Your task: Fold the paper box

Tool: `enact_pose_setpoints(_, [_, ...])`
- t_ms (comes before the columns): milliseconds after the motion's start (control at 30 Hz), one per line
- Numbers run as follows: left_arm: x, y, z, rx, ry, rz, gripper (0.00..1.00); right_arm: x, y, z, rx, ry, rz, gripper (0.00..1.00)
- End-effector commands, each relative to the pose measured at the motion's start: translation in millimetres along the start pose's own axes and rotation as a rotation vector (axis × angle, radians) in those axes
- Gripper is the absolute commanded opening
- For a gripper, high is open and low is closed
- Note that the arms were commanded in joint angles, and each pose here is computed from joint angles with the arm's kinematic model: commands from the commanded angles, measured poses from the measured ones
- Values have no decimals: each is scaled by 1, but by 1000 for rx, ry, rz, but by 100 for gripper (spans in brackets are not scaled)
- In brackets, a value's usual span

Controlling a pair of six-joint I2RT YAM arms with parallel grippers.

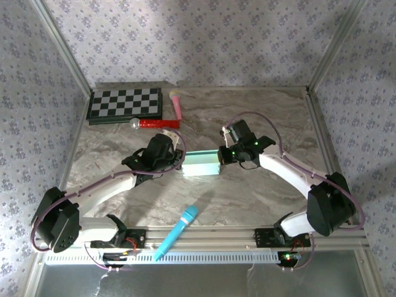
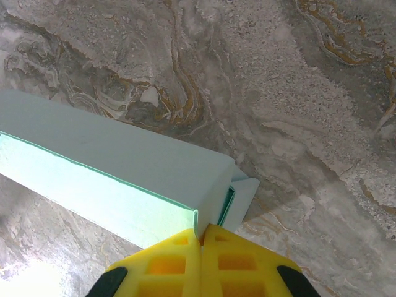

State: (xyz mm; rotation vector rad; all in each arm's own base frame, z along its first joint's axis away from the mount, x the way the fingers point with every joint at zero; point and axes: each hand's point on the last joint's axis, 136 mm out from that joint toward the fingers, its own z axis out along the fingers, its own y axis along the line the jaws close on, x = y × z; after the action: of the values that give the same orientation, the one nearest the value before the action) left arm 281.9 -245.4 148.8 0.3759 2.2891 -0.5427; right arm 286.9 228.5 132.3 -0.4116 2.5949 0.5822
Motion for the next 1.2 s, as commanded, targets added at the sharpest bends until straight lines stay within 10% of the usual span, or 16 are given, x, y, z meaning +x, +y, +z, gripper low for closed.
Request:
enact_pose_setpoints(0, [88, 21, 6, -63, 297, 20, 9, 22, 2, 7, -2, 68, -10, 2])
enact_pose_setpoints(733, [113, 28, 4, -82, 333, 11, 10, 52, 3, 15, 8, 163, -42, 0])
enact_pose_setpoints(1167, [111, 29, 4, -91, 330, 20, 9, 9, 12, -37, -69, -43, 7, 30])
